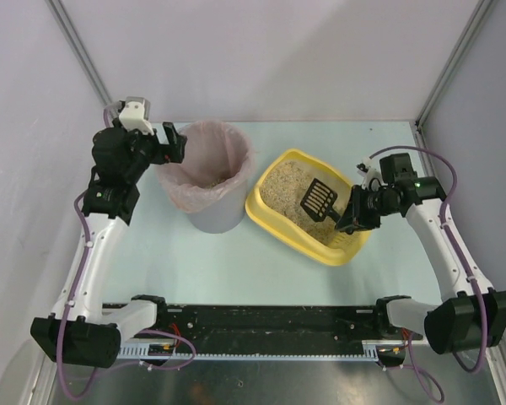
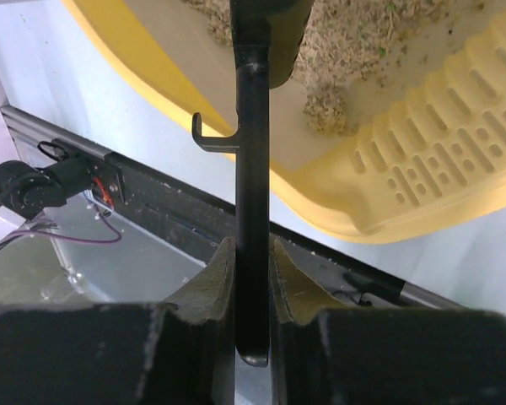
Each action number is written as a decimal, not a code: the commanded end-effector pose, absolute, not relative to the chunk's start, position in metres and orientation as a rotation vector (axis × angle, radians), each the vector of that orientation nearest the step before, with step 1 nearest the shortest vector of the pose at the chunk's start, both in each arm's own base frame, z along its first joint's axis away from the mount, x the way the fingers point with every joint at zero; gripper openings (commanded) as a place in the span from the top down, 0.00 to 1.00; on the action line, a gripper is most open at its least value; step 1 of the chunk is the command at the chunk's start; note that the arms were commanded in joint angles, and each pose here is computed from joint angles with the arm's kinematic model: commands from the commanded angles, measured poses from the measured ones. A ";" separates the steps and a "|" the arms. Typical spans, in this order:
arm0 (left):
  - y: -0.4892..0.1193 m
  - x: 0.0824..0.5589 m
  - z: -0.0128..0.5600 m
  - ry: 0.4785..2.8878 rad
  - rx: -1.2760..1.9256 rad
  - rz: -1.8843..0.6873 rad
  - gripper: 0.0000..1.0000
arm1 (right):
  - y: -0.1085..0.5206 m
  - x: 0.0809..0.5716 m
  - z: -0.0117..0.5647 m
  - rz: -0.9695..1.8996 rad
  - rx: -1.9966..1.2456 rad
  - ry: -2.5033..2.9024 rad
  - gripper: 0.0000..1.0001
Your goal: Clean the litter box
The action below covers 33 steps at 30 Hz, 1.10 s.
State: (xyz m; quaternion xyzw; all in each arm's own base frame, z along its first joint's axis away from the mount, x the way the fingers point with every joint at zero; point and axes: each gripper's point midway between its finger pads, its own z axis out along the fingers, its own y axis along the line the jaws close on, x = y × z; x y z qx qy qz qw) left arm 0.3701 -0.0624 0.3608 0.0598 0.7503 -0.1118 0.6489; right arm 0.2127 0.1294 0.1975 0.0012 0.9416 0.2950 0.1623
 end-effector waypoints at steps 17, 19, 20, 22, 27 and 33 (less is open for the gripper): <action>-0.080 0.368 0.357 1.683 0.235 -0.099 0.00 | 0.148 0.223 0.143 1.239 0.489 3.016 1.00; -0.082 0.367 0.357 1.680 0.242 -0.103 0.00 | 0.148 0.228 0.136 1.240 0.509 3.020 1.00; -0.082 0.366 0.358 1.679 0.241 -0.105 0.00 | 0.148 0.231 0.133 1.245 0.521 3.020 1.00; -0.082 0.367 0.357 1.680 0.242 -0.102 0.01 | 0.151 0.237 0.126 1.258 0.553 3.027 1.00; -0.082 0.368 0.355 1.685 0.243 -0.100 0.01 | 0.163 0.257 0.116 1.284 0.561 2.982 1.00; -0.083 0.367 0.356 1.683 0.246 -0.103 0.00 | 0.178 0.281 0.106 1.276 0.573 2.918 1.00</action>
